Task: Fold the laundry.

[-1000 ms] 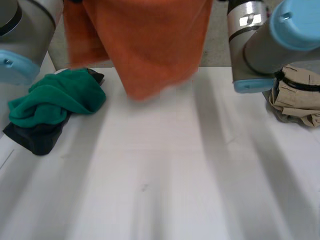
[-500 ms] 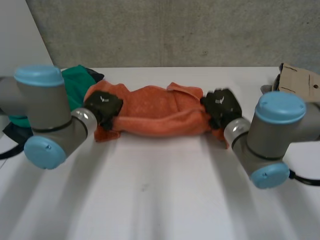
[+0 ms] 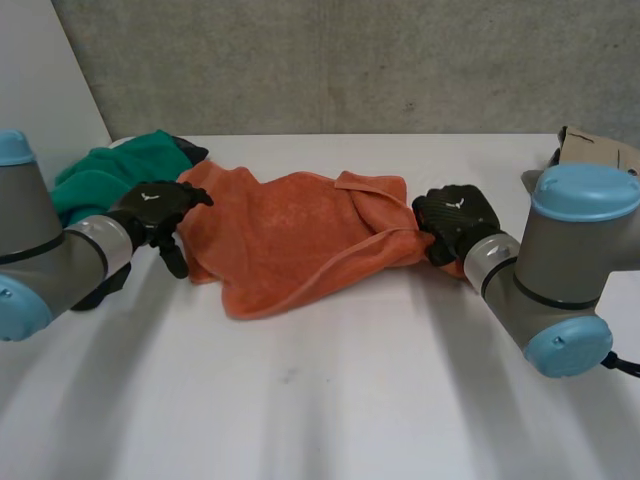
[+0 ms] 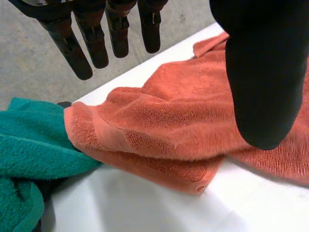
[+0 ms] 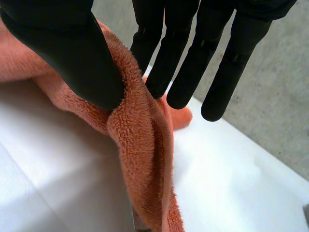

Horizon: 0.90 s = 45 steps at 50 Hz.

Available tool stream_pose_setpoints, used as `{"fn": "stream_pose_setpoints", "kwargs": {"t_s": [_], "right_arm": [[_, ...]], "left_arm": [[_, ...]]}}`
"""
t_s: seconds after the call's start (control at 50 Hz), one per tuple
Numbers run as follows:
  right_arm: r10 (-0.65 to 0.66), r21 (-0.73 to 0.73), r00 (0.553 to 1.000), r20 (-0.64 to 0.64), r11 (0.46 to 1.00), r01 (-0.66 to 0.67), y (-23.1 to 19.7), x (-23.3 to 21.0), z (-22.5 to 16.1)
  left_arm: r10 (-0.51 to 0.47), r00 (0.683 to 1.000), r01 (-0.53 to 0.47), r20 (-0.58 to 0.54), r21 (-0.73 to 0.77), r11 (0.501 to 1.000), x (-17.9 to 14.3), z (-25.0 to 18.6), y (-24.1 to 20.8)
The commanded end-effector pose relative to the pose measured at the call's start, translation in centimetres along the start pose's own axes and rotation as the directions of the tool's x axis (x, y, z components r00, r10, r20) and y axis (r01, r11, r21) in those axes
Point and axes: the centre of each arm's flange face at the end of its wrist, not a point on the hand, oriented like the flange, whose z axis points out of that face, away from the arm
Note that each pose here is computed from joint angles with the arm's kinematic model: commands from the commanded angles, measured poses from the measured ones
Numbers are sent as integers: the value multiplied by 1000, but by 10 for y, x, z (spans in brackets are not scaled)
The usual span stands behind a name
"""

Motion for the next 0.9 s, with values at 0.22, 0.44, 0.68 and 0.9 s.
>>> {"fn": "stream_pose_setpoints", "kwargs": {"t_s": [0.22,0.44,0.68,0.9], "right_arm": [[-11,-37,999,52,999,13,-29,-18,-14],[73,-44,997,28,996,-72,-32,-10,-17],[52,-67,999,10,996,-51,-22,-3,-15],[-53,-4,997,-47,999,53,-48,21,-30]], "left_arm": [[31,997,-35,-66,-51,998,56,17,24],[87,995,-90,-50,-57,994,57,34,32],[174,984,-176,-42,-58,983,53,57,33],[214,977,-215,12,40,976,39,-13,-53]]}}
